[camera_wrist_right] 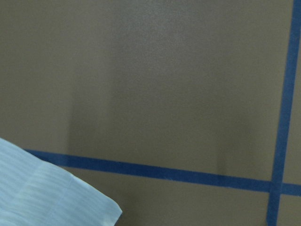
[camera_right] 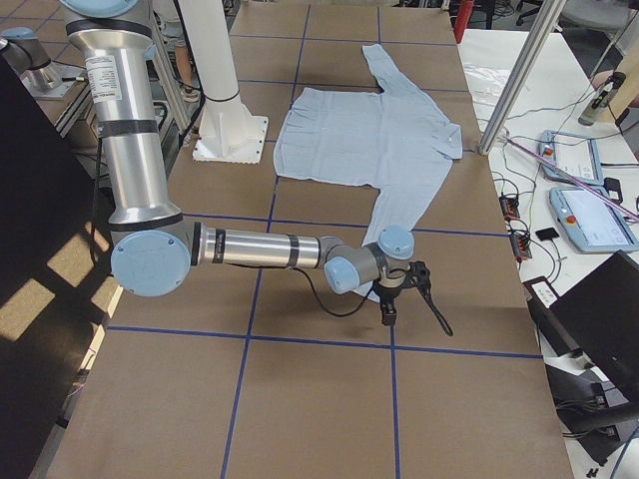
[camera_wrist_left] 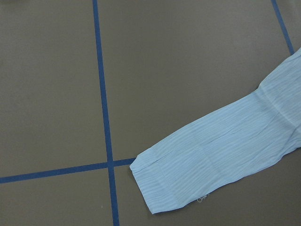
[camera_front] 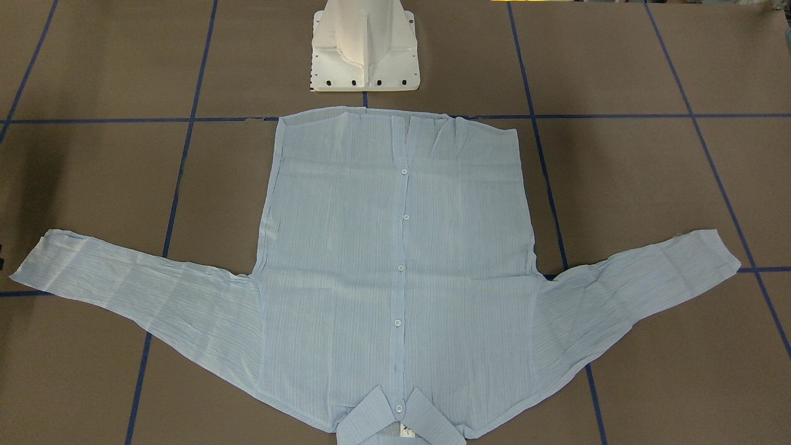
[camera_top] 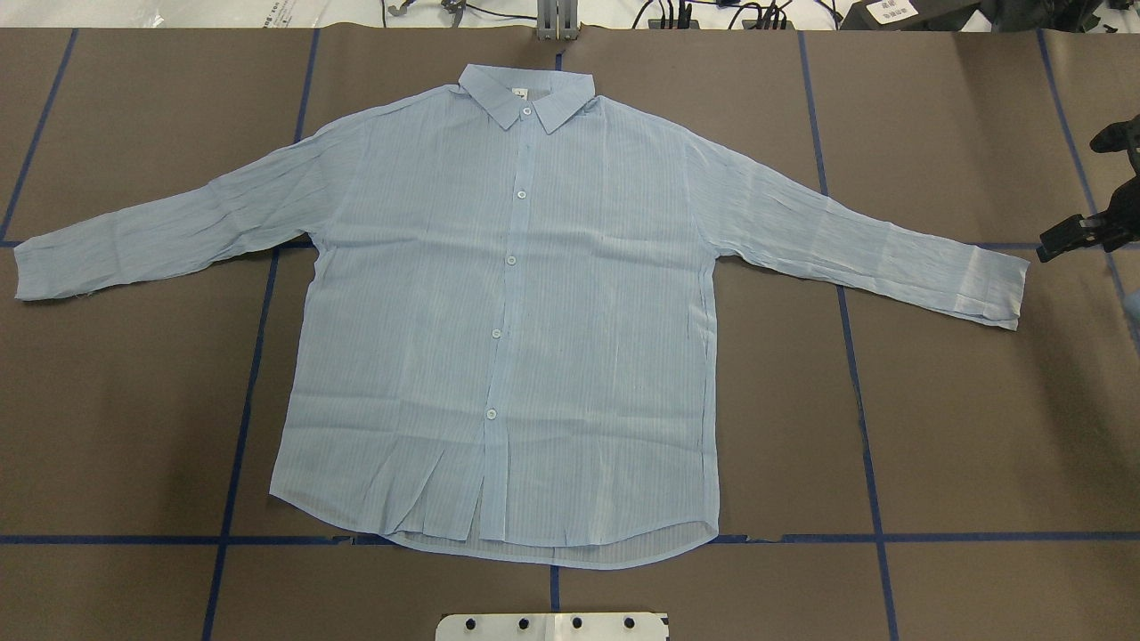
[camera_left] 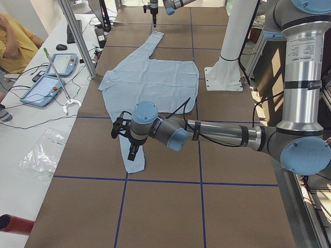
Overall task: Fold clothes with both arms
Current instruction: 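Lower the right gripper and grasp the cuff of the sleeve nearest it, then carry the sleeve with the right gripper across the shirt toward the collar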
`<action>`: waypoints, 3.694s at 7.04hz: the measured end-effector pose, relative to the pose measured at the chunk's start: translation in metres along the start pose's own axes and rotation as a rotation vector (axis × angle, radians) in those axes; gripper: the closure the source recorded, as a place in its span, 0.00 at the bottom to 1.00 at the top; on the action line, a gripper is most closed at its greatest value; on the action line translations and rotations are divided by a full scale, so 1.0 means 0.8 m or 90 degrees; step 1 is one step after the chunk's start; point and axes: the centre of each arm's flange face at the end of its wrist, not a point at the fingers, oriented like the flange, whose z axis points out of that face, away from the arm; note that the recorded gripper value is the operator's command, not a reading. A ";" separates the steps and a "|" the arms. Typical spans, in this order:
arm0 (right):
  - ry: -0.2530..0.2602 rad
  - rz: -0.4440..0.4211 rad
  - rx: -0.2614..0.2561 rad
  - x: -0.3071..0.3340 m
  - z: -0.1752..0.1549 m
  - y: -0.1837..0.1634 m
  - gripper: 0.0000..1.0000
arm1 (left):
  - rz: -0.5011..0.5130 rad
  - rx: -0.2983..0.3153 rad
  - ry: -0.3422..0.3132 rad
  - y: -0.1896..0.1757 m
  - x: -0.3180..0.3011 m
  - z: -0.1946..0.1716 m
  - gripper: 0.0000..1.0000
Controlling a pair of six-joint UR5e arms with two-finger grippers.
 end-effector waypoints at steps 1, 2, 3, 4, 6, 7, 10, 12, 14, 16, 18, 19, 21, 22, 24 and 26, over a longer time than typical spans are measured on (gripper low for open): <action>-0.012 0.027 0.000 -0.005 0.006 -0.002 0.08 | 0.001 -0.001 0.002 0.000 0.000 0.000 0.00; -0.019 0.039 -0.005 -0.012 0.011 -0.003 0.08 | 0.002 -0.001 0.003 0.000 0.001 0.000 0.00; -0.024 0.039 -0.010 -0.020 0.016 -0.002 0.09 | 0.003 -0.001 0.003 0.000 0.001 0.000 0.00; -0.026 0.035 -0.014 -0.028 0.021 -0.002 0.12 | 0.004 -0.001 0.004 0.000 0.001 0.000 0.00; -0.028 0.027 -0.020 -0.039 0.028 -0.006 0.35 | 0.004 -0.002 0.006 0.001 0.001 0.000 0.00; -0.028 0.027 -0.021 -0.040 0.029 -0.007 0.57 | 0.004 -0.004 0.013 0.002 0.002 0.000 0.00; -0.042 0.027 -0.028 -0.045 0.029 -0.007 1.00 | 0.008 -0.005 0.027 0.003 0.004 0.000 0.00; -0.064 0.028 -0.038 -0.049 0.028 -0.005 1.00 | 0.009 -0.004 0.028 0.005 0.004 0.000 0.00; -0.104 0.024 -0.040 -0.063 0.011 -0.008 1.00 | 0.010 -0.004 0.028 0.006 0.004 -0.001 0.00; -0.160 0.055 -0.017 -0.133 -0.045 -0.024 1.00 | 0.011 -0.004 0.034 0.006 0.007 -0.002 0.00; -0.207 0.140 -0.008 -0.293 -0.087 -0.067 1.00 | 0.011 -0.006 0.040 0.007 0.007 -0.002 0.00; -0.216 0.178 0.008 -0.395 -0.097 -0.087 1.00 | 0.008 -0.007 0.041 0.007 0.007 -0.001 0.00; -0.226 0.253 0.080 -0.586 -0.111 -0.114 1.00 | 0.002 -0.009 0.040 0.008 0.005 0.000 0.00; -0.239 0.281 0.101 -0.676 -0.121 -0.133 1.00 | 0.002 -0.009 0.040 0.008 0.005 0.001 0.00; -0.262 0.283 0.127 -0.829 -0.148 -0.150 1.00 | 0.005 -0.006 0.041 0.007 0.007 -0.002 0.00; -0.280 0.270 0.152 -0.931 -0.159 -0.144 1.00 | 0.007 -0.005 0.042 0.007 0.010 -0.004 0.00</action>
